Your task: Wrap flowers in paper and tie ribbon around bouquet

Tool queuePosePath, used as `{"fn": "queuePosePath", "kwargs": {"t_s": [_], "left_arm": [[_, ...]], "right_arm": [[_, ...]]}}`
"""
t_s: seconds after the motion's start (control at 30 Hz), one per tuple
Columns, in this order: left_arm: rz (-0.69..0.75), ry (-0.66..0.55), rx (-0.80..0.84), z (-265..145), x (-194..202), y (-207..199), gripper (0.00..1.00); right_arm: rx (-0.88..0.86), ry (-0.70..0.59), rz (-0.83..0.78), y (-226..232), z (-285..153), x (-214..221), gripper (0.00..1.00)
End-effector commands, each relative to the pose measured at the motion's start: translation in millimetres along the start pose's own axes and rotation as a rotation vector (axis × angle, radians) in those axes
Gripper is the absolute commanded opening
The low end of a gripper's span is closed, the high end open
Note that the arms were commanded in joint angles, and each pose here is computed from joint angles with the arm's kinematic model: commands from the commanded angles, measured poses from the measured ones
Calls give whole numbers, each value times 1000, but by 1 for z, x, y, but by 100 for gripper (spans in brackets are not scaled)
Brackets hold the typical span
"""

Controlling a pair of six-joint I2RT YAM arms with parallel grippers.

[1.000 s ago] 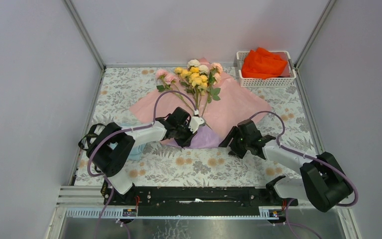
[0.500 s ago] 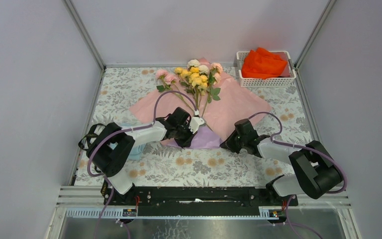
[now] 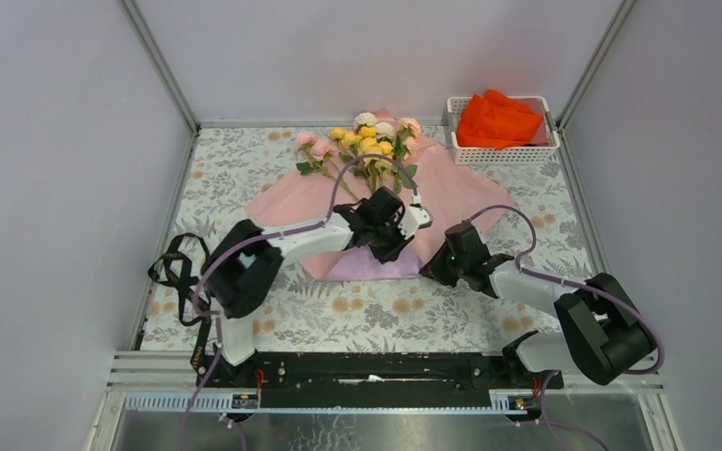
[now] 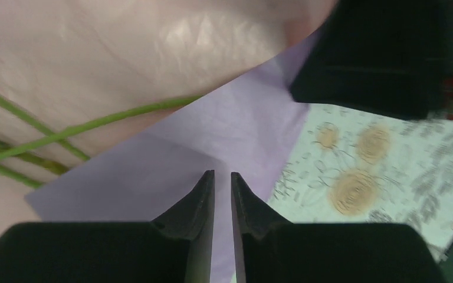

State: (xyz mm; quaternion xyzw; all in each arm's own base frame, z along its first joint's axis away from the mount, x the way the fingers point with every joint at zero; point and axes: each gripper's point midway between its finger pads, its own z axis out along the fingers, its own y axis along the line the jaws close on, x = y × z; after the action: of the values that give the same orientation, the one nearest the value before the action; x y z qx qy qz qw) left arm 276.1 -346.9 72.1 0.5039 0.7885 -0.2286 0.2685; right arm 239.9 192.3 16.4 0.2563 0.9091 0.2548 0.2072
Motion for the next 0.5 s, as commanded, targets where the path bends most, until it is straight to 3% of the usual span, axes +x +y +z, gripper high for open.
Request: {"fn": "queuePosePath", "kwargs": {"t_s": [0.0,0.1,0.27,0.4,0.47], "left_arm": [[-131,128,-40,33,33,13,21],[-149,143,-38,39,41,13,21],[-143,145,-45,39,48,13,21],[-144,145,-32,39,48,10,21],[-142,141,-28,38,47,10,21]], "right_arm": [[-21,-60,-37,14,-6,-15,28],[-15,-23,-14,8,-2,-6,48],[-18,5,30,0,2,4,57],[-5,25,38,-4,10,8,56],[3,6,30,-4,11,4,41]]}}
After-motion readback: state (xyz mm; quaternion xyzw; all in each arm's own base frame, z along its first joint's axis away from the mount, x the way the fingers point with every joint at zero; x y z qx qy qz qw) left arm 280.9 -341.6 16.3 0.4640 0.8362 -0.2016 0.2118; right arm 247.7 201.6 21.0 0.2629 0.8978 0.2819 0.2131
